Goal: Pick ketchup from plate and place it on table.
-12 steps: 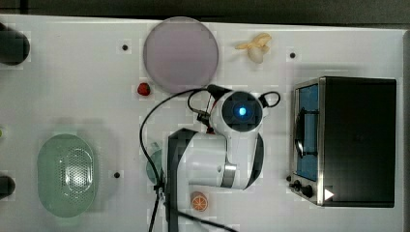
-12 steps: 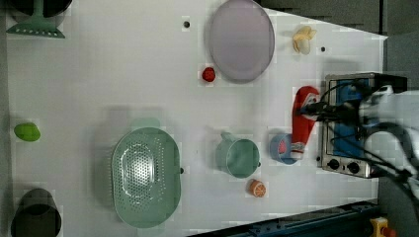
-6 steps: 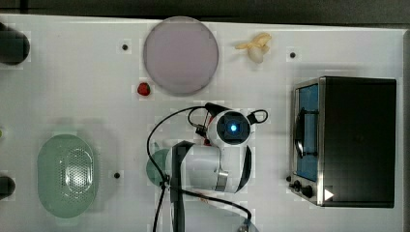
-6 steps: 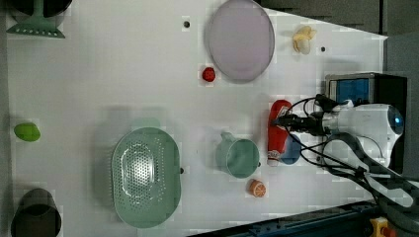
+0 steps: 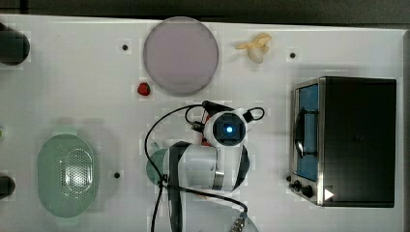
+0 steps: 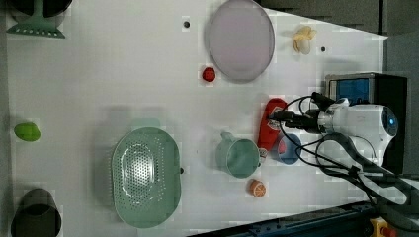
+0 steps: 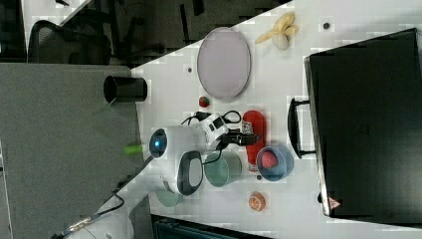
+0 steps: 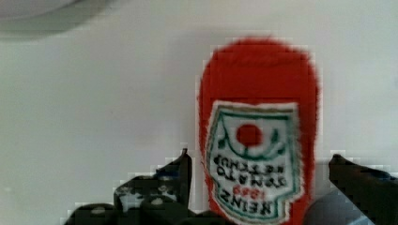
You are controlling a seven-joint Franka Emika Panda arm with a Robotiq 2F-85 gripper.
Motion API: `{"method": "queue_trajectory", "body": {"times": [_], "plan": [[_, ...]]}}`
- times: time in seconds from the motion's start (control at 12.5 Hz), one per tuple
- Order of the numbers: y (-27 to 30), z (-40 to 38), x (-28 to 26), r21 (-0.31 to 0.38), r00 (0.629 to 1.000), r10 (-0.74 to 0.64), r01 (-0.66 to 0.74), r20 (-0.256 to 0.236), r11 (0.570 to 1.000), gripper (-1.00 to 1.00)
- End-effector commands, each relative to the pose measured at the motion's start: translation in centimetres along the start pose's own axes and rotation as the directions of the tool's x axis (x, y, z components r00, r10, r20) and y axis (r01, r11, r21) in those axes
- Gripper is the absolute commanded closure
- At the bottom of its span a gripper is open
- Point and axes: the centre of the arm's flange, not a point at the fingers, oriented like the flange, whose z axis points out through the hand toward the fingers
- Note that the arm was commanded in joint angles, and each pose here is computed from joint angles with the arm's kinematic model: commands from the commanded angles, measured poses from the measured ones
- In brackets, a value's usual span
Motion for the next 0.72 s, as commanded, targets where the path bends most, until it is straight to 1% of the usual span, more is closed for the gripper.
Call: {"method": "queue_trajectory", "body": {"times": [0.08, 0.24, 0.32, 0.56, 0.64, 0.72], "plan": [[-1.0, -10.0, 3.5, 0.048, 0.984, 0.090, -0.083, -0.156, 0.995, -1.00], [-1.6, -14.8, 3.8, 0.064, 0.970, 0.198, -0.191, -0.140, 0.980, -1.00], [-1.8, -17.5, 3.8, 0.072, 0.954, 0.273, -0.265, -0.127, 0.961, -1.00], [-2.4, -25.3, 3.4, 0.063, 0.878, 0.475, -0.471, -0.060, 0.880, -1.00], [-2.9, -27.8, 3.3, 0.059, 0.857, 0.514, -0.511, -0.049, 0.858, -1.00], [-3.3, -30.4, 3.3, 0.061, 0.847, 0.530, -0.527, -0.048, 0.848, -1.00]]}}
